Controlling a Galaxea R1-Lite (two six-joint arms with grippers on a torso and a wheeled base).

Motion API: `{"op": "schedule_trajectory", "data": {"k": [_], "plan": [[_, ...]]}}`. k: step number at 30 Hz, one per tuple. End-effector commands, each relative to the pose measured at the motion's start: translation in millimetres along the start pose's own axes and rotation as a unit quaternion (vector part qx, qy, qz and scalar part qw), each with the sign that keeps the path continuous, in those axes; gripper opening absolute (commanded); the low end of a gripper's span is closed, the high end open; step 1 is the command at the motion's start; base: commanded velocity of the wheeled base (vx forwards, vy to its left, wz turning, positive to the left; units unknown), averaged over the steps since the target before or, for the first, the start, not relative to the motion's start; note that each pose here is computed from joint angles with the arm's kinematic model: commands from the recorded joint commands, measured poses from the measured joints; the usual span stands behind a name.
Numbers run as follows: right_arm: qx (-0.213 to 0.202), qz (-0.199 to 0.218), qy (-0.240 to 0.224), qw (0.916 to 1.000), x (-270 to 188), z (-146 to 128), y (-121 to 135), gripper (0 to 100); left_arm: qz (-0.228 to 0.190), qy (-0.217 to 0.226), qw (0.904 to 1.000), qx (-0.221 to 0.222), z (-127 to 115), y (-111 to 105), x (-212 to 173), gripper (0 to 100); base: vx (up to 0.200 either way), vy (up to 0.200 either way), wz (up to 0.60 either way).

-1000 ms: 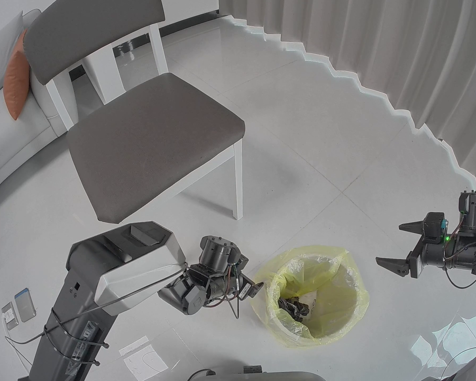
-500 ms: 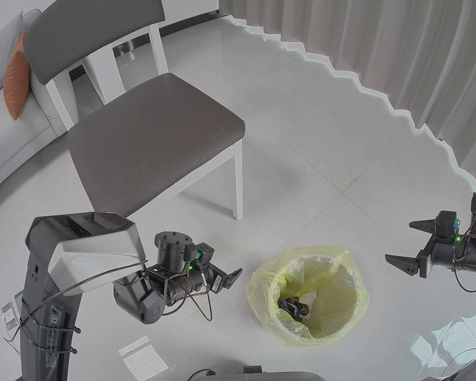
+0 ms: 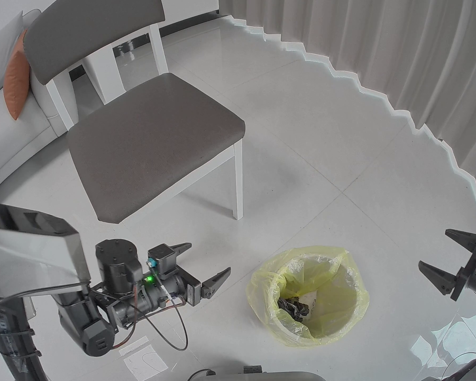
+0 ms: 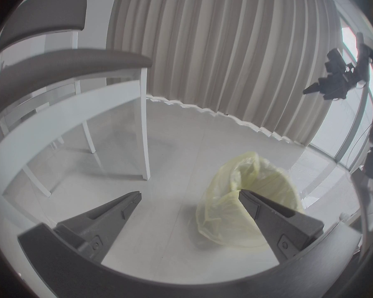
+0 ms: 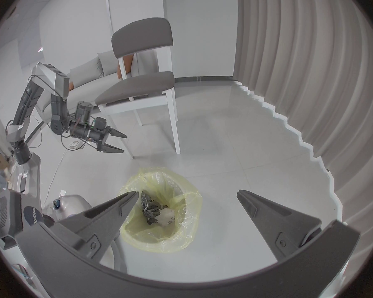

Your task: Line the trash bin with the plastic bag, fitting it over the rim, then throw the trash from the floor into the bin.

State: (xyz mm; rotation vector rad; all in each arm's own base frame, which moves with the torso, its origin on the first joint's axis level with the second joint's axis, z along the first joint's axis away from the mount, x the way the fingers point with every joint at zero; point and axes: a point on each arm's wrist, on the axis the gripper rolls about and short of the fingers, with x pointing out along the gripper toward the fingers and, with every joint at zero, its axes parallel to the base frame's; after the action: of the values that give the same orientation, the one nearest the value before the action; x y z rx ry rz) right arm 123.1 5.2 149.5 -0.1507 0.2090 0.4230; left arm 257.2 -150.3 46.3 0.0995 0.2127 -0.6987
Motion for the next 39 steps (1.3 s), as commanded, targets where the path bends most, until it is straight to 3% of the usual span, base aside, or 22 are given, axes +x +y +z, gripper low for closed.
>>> {"op": "schedule_trajectory", "data": {"k": [1,7,11,18,22,24,27,30,32,38,39], "plan": [[0.032,-0.021,-0.12,0.9921,-69.3,-28.5,38.8,100,0.024,-0.1,0.9946,-0.015,51.9,-9.5,-71.9,100,0.0,0.0,0.0],[0.037,-0.022,-0.149,0.988,-105.7,-55.7,62.3,100,0.101,-0.122,0.9873,-0.018,57.0,-1.9,-117.8,100,0.0,0.0,0.0],[0.042,-0.008,-0.161,0.986,-119.0,-68.8,71.6,100,0.124,-0.147,0.9811,-0.019,59.6,-2.4,-151.8,100,0.0,0.0,0.0],[0.068,0.012,-0.154,0.9857,-117.3,-84.7,73.5,100,0.16,-0.151,0.9748,-0.034,63.9,-11.0,-194.3,100,0.0,0.0,0.0],[0.096,0.05,-0.146,0.9834,-115.4,-88.5,74.9,100,0.212,-0.168,0.962,-0.036,61.3,-11.2,-228.7,100,0.0,0.0,0.0],[0.1,0.053,-0.145,0.9829,-115.3,-88.6,75.0,100,0.23,-0.172,0.9572,-0.036,58.1,-13.7,-241.0,100,0.0,0.0,0.0],[0.096,0.053,-0.145,0.9834,-115.3,-88.4,74.9,100,0.291,-0.183,0.9384,-0.035,42.8,-25.7,-274.5,100,0.0,0.0,0.0],[0.089,0.049,-0.147,0.9839,-115.2,-88.4,74.8,100,0.313,-0.192,0.9296,-0.036,34.5,-33.2,-286.3,100,0.0,0.0,0.0],[0.076,0.025,-0.147,0.9859,-114.9,-88.8,73.9,100,0.332,-0.201,0.9205,-0.044,23.7,-42.2,-296.5,100,0.0,0.0,0.0],[0.053,-0.078,-0.152,0.9839,-115.4,-88.0,69.3,100,0.328,-0.211,0.9197,-0.041,-6.8,-65.4,-309.4,100,0.0,0.0,0.0],[0.053,-0.092,-0.151,0.9828,-115.5,-88.1,68.7,100,0.336,-0.196,0.9199,-0.051,-11.5,-65.4,-308.7,100,0.0,0.0,0.0]]}}
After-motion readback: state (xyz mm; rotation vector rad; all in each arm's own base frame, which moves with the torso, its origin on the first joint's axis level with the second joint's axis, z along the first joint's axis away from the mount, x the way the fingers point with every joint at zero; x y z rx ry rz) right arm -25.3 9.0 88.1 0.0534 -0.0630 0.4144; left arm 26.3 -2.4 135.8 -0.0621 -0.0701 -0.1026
